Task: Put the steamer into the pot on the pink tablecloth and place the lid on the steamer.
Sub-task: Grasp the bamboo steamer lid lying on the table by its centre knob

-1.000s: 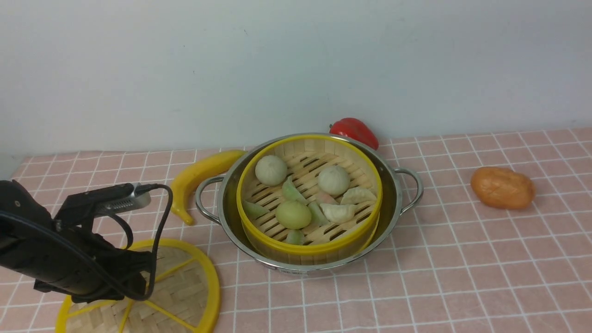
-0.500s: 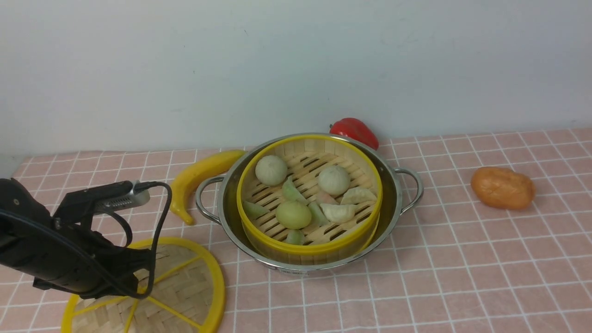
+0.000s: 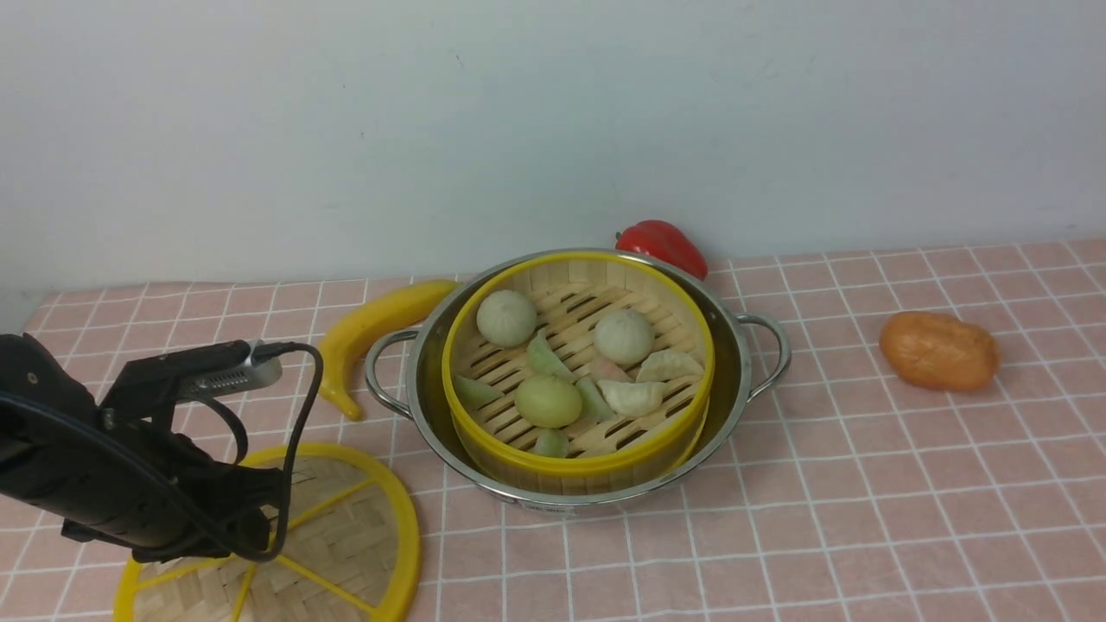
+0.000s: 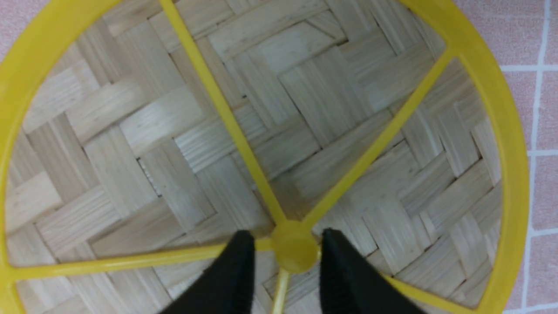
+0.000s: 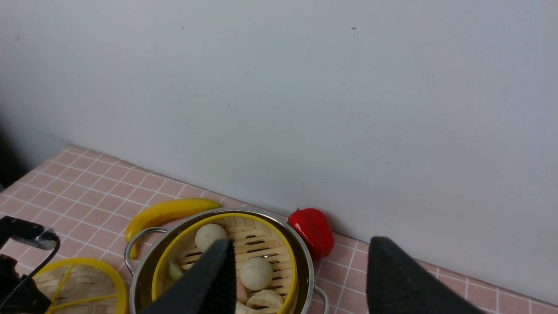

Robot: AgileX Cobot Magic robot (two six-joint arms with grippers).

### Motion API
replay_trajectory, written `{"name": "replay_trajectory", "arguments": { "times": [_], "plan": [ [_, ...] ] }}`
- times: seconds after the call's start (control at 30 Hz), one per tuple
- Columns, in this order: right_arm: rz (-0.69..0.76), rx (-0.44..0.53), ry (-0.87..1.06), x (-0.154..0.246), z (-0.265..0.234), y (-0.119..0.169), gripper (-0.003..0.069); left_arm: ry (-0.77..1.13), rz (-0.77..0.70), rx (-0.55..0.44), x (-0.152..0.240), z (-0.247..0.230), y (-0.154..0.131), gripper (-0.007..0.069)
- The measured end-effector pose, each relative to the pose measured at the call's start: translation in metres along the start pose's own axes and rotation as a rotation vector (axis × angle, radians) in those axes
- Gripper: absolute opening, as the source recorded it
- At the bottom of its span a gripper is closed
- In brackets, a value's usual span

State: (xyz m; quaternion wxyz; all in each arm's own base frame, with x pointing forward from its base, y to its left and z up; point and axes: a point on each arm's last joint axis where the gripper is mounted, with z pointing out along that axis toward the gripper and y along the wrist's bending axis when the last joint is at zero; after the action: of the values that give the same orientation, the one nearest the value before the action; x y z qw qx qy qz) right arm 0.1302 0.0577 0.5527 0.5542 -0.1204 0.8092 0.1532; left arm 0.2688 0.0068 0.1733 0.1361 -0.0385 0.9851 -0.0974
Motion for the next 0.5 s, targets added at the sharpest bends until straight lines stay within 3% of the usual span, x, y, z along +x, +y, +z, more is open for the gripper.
{"name": "replay_trajectory", "arguments": {
  "times": [0.07,0.17,0.33,0.5],
  "plan": [
    [0.0,0.0,0.0,0.0,0.0,0.0,0.0407,-0.002,0.0,-0.001,-0.0002,0.0,0.0001,0.0303],
    [0.0,0.0,0.0,0.0,0.0001,0.0,0.0407,-0.01,0.0,-0.003,-0.0009,0.0,0.0003,0.0338],
    [0.0,0.0,0.0,0.0,0.0001,0.0,0.0407,-0.029,0.0,-0.009,-0.0027,0.0,0.0008,0.0321],
    [0.0,0.0,0.0,0.0,0.0001,0.0,0.0407,-0.016,0.004,-0.01,-0.0027,0.0049,0.002,0.0251]
  ]
}}
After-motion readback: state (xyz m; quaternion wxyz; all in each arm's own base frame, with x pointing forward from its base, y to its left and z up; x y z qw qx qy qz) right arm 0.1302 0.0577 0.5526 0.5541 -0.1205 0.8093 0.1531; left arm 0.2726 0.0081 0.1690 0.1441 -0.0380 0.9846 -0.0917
